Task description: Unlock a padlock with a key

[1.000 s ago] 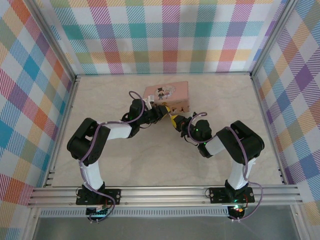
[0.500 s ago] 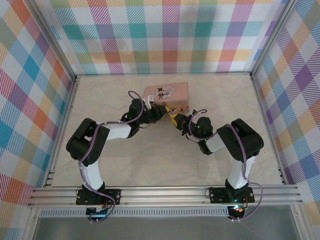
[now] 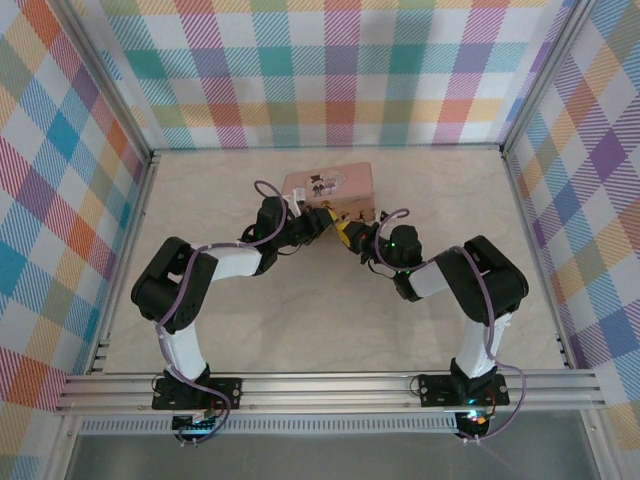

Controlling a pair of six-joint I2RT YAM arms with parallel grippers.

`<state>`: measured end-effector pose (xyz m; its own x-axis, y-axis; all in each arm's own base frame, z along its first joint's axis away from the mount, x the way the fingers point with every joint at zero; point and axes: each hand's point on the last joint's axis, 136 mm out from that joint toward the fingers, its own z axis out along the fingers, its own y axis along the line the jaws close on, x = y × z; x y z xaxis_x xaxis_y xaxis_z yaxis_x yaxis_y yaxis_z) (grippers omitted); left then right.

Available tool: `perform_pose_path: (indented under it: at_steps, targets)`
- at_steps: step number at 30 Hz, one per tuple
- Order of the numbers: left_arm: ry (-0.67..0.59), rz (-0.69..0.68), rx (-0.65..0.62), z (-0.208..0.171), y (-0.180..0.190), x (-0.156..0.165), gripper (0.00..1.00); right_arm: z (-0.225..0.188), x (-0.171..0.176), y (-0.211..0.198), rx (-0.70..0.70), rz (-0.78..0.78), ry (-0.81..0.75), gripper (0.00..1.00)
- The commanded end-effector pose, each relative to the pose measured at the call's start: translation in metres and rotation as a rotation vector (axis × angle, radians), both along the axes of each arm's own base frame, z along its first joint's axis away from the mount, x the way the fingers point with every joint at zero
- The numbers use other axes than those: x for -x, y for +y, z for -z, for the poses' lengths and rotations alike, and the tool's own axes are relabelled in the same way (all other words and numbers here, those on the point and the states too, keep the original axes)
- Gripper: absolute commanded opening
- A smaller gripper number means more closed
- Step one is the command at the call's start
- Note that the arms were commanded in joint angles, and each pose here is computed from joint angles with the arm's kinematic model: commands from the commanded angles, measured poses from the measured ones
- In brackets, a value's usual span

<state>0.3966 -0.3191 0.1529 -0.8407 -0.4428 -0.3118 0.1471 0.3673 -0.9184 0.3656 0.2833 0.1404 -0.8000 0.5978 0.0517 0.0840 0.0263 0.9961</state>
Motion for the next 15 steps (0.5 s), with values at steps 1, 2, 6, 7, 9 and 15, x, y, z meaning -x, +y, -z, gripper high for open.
perform_pose_path:
  at_steps: [1, 2, 6, 7, 9, 15]
  targets:
    - [-0.017, 0.291, 0.076, -0.026, -0.04, 0.06, 0.07, -0.043, -0.005, 0.018, -0.009, -0.037, -0.129, 0.0]
    - [-0.019, 0.303, 0.078, -0.027, -0.043, 0.062, 0.05, -0.048, -0.008, 0.018, -0.036, -0.032, -0.144, 0.0]
    - [-0.021, 0.324, 0.074, -0.028, -0.045, 0.068, 0.05, -0.051, -0.011, 0.023, -0.051, -0.041, -0.139, 0.0]
    - [-0.022, 0.326, 0.07, -0.028, -0.045, 0.069, 0.05, -0.05, -0.011, 0.023, -0.046, -0.043, -0.139, 0.0]
    - [-0.025, 0.325, 0.064, -0.028, -0.043, 0.07, 0.05, -0.047, -0.009, 0.023, -0.029, -0.047, -0.129, 0.0]
    - [-0.01, 0.286, 0.02, -0.018, -0.036, 0.066, 0.05, -0.025, 0.002, 0.016, 0.026, -0.058, -0.09, 0.06]
